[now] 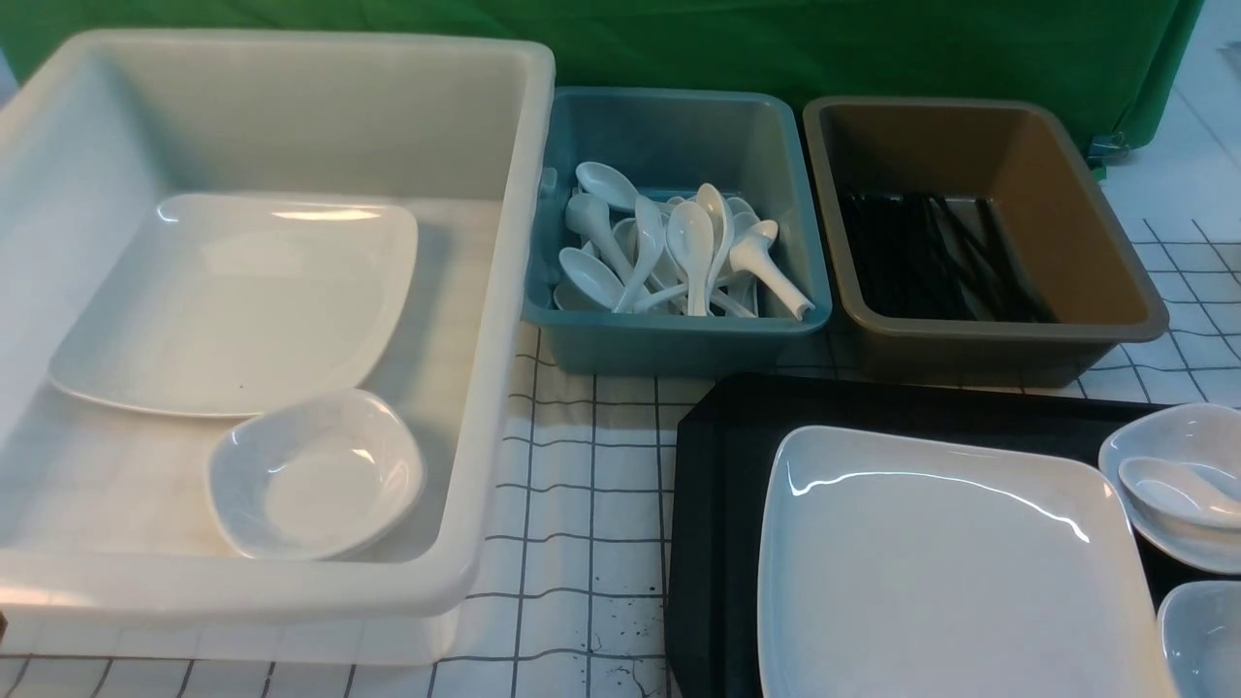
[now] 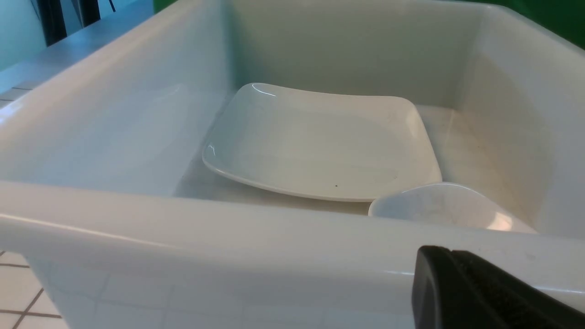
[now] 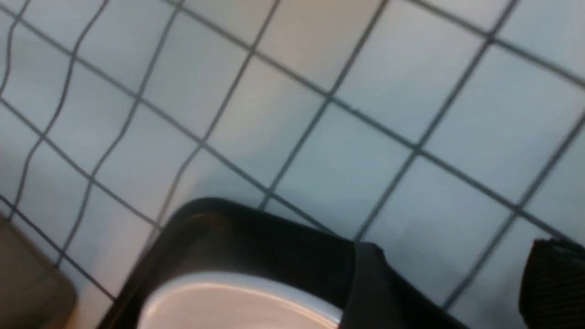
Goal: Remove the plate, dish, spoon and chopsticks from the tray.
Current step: Use the right arm to grab a soup spoon from the plate
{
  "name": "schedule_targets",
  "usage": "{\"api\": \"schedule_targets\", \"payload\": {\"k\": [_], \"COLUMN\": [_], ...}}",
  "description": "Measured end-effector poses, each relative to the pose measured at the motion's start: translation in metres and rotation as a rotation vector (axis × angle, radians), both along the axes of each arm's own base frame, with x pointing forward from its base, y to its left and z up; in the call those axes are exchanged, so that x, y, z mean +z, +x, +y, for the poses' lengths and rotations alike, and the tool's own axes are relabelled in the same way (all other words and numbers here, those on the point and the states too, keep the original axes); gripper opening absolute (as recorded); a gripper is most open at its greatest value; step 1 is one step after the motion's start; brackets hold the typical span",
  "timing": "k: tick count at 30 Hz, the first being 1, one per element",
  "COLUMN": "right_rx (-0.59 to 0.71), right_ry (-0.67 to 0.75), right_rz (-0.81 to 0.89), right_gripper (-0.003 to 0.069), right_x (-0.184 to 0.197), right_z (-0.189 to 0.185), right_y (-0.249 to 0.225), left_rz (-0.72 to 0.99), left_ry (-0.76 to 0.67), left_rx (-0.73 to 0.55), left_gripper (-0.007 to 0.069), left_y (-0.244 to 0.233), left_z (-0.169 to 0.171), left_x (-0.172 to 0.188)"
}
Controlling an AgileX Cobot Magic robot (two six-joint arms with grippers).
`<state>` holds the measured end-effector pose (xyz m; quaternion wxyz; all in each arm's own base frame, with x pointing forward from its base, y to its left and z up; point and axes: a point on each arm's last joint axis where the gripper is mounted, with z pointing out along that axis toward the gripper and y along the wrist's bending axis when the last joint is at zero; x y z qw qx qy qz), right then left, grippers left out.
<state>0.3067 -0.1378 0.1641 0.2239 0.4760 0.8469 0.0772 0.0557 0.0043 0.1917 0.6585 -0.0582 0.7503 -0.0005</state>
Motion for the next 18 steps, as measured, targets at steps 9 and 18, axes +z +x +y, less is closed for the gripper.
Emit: {"api": "schedule_targets", "payload": {"k": [9, 18], "right_rx": [0.152, 0.523], "right_ry": [-0.066, -0.164], "right_rz": [0.008, 0.096], "right_gripper": [0.0488, 0.0489], "right_x": [-0.006, -0.007], "right_z": [0.011, 0.016], "right_y": [0.008, 0.003], "left_rz": [0.0, 0.0], "left_ry": [0.0, 0.0], "left_rx": [0.0, 0.0], "left_gripper": [0.0005, 0.0005], "left_y": [0.0, 0.0], "left_z": [0.0, 0.0], "left_x": [0.0, 0.0]}}
